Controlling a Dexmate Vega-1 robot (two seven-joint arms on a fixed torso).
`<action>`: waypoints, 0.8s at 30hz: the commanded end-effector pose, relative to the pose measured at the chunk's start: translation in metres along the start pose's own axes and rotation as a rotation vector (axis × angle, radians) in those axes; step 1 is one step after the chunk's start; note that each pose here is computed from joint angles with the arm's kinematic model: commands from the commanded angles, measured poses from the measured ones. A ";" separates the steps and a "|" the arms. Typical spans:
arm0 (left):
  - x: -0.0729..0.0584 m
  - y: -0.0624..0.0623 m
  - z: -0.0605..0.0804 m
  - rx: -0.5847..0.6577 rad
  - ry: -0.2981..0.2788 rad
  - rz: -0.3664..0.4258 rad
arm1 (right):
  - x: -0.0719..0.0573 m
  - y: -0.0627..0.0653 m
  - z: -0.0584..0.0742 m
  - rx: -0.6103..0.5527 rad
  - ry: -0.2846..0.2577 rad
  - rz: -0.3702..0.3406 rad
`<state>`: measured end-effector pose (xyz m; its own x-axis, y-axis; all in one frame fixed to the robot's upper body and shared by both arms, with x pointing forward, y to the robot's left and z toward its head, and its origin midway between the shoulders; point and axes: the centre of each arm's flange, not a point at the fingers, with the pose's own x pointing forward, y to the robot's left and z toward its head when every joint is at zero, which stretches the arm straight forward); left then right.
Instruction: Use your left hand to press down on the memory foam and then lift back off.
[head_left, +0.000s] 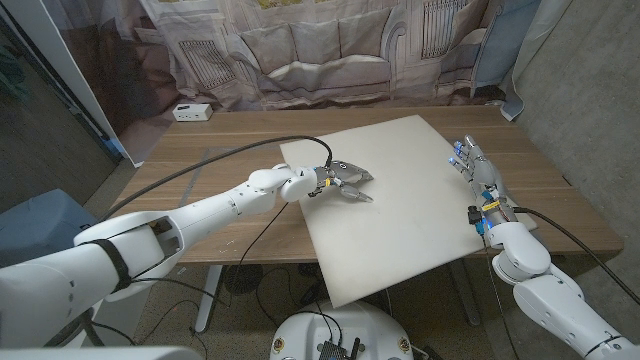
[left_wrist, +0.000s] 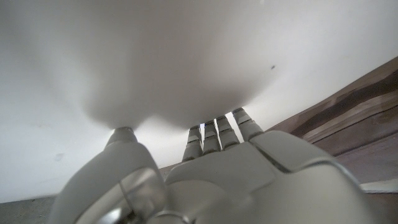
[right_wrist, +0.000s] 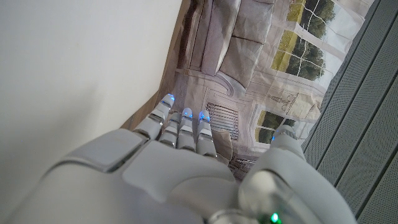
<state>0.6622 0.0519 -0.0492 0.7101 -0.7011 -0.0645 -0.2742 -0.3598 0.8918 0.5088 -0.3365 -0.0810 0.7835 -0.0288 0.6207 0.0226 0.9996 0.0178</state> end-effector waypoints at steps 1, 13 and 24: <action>-0.006 0.009 -0.007 -0.026 0.010 0.065 | 0.001 0.001 0.001 0.000 0.003 -0.002; -0.017 0.019 -0.011 -0.054 0.018 0.186 | 0.002 0.000 0.003 -0.005 0.000 0.002; -0.025 0.031 -0.012 -0.021 0.054 0.230 | 0.004 0.000 0.000 0.000 -0.001 0.004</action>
<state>0.6533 0.0646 -0.0326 0.6841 -0.7245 0.0841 -0.3599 -0.2350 0.9029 0.5091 -0.3359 -0.0778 0.7825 -0.0262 0.6222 0.0235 0.9996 0.0127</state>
